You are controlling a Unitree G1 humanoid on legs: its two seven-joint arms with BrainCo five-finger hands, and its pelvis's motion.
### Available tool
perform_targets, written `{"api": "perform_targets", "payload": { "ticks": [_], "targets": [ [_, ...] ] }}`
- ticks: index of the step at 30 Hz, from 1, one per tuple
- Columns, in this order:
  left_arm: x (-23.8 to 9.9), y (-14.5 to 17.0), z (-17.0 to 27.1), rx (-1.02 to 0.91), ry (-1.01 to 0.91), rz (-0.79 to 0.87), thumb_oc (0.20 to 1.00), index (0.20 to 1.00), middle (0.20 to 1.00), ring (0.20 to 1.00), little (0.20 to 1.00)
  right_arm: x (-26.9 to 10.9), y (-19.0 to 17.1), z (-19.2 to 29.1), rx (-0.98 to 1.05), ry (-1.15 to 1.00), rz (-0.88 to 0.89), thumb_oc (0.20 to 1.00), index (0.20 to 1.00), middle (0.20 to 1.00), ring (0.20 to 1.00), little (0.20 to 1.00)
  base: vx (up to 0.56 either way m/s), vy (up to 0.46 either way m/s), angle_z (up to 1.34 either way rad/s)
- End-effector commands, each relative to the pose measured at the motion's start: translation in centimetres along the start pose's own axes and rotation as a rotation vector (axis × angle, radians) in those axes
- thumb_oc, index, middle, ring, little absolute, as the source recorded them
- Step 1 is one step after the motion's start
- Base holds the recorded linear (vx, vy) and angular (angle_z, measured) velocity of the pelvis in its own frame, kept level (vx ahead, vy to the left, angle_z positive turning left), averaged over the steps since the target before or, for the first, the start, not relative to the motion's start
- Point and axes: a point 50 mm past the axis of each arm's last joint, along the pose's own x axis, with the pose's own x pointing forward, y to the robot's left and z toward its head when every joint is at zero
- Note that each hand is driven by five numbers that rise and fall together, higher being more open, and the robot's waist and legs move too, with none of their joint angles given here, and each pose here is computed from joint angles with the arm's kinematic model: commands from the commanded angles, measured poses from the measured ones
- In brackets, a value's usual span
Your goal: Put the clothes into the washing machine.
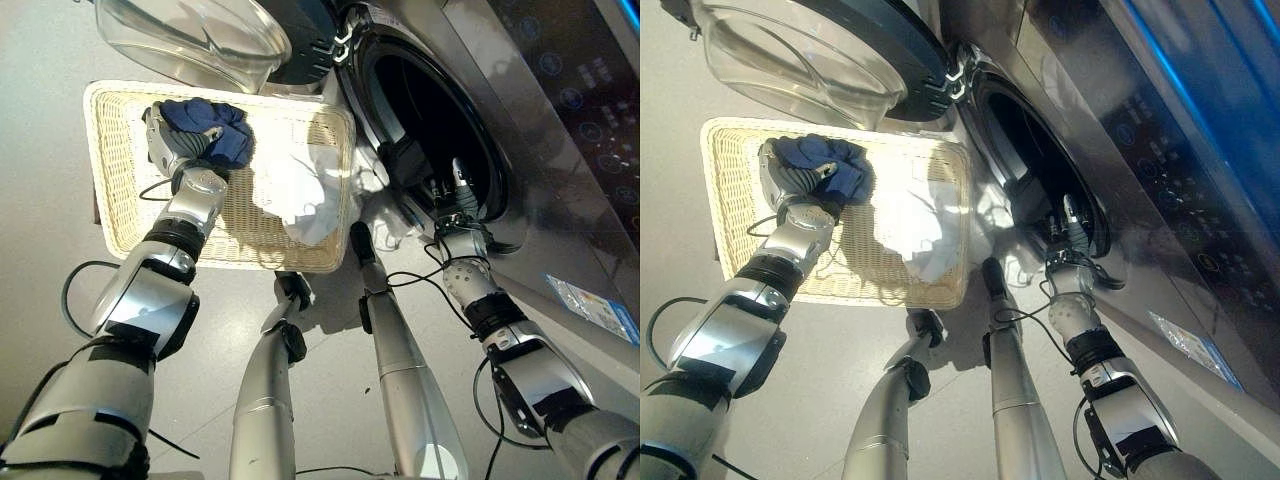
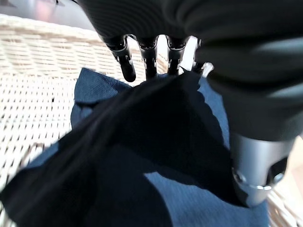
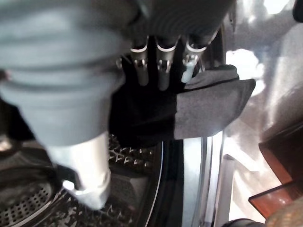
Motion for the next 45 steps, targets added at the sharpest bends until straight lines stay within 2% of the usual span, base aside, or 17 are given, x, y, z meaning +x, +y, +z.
{"api": "perform_targets", "payload": {
  "ticks": [1,7,8,9,10,11,12,14,17,22,28,33,36,37,45],
  "targets": [
    [1.8,2.6,0.0,-0.064,0.041,0.103,1.000,1.000,1.000,1.000,1.000,-2.7,-6.4,0.4,-0.049,-0.039,-0.180,1.000,1.000,1.000,1.000,1.000,0.00,0.000,0.00],
    [1.9,2.6,-0.1,-0.061,0.054,0.074,1.000,1.000,1.000,1.000,1.000,-3.1,-6.3,0.1,-0.052,-0.028,-0.157,1.000,1.000,1.000,1.000,1.000,0.00,0.034,0.00],
    [1.9,2.0,-0.7,0.031,0.078,-0.032,0.200,0.200,0.200,0.200,0.200,-3.6,-6.0,0.0,-0.057,-0.018,-0.127,1.000,1.000,1.000,1.000,1.000,0.00,0.049,-0.01],
    [1.9,2.0,-0.7,0.031,0.078,-0.032,0.200,0.200,0.200,0.200,0.200,-3.6,-6.0,0.0,-0.057,-0.018,-0.127,1.000,1.000,1.000,1.000,1.000,-0.02,0.085,-0.04],
    [1.7,1.7,-2.0,0.267,0.093,-0.097,0.200,0.200,0.200,0.200,0.200,-3.7,-5.7,0.2,-0.074,-0.017,-0.102,1.000,1.000,1.000,1.000,1.000,-0.01,0.035,-0.02],
    [1.7,1.7,-2.0,0.267,0.093,-0.097,0.200,0.200,0.200,0.200,0.200,-3.7,-5.7,0.2,-0.074,-0.017,-0.102,1.000,1.000,1.000,1.000,1.000,-0.03,0.094,-0.06],
    [1.6,2.3,-4.1,0.599,0.150,-0.168,0.200,0.200,0.200,0.200,0.200,-3.6,-5.4,0.8,-0.097,-0.012,-0.063,1.000,1.000,1.000,1.000,1.000,-0.03,0.068,-0.07],
    [1.6,3.0,-5.5,0.782,0.219,-0.211,0.200,0.200,0.200,0.200,0.200,-3.5,-5.6,1.2,-0.090,-0.007,-0.045,1.000,1.000,1.000,1.000,1.000,-0.04,0.062,-0.10],
    [1.0,3.7,-7.7,0.907,0.338,-0.284,0.200,0.200,0.200,0.200,0.200,-3.5,-5.8,1.6,-0.038,0.005,-0.035,1.000,1.000,1.000,1.000,1.000,-0.03,0.025,-0.06],
    [-0.8,3.8,-11.7,0.952,0.477,-0.363,0.200,0.200,0.200,0.200,0.200,-4.2,-6.0,0.9,0.059,0.034,-0.039,1.000,1.000,1.000,1.000,1.000,-0.04,-0.018,-0.04],
    [-2.5,3.6,-14.9,0.902,0.523,-0.407,0.200,0.200,0.200,0.200,0.200,-4.9,-5.0,0.0,0.031,0.060,-0.014,1.000,1.000,1.000,1.000,1.000,-0.04,-0.047,0.00],
    [-3.1,3.0,-15.8,0.738,0.468,-0.381,0.200,0.200,0.200,0.200,0.200,-5.2,-4.2,-1.0,-0.019,0.078,0.001,1.000,1.000,1.000,1.000,1.000,-0.04,-0.056,0.07],
    [-2.8,2.5,-15.1,0.536,0.389,-0.343,0.200,0.200,0.200,0.200,0.200,-5.3,-3.5,-1.6,-0.071,0.101,0.035,1.000,1.000,1.000,1.000,1.000,-0.06,-0.088,0.21],
    [-2.4,2.1,-13.8,0.376,0.313,-0.311,0.200,0.200,0.200,0.200,0.200,-5.4,-2.7,-1.6,-0.127,0.099,0.082,1.000,1.000,1.000,1.000,1.000,-0.11,-0.084,0.25],
    [-3.0,1.8,-10.6,-0.030,0.099,-0.245,0.200,0.200,0.200,0.200,0.200,-7.7,-0.7,-2.5,-0.409,0.054,0.258,1.000,1.000,1.000,1.000,1.000,-0.06,-0.045,0.20]
  ]
}}
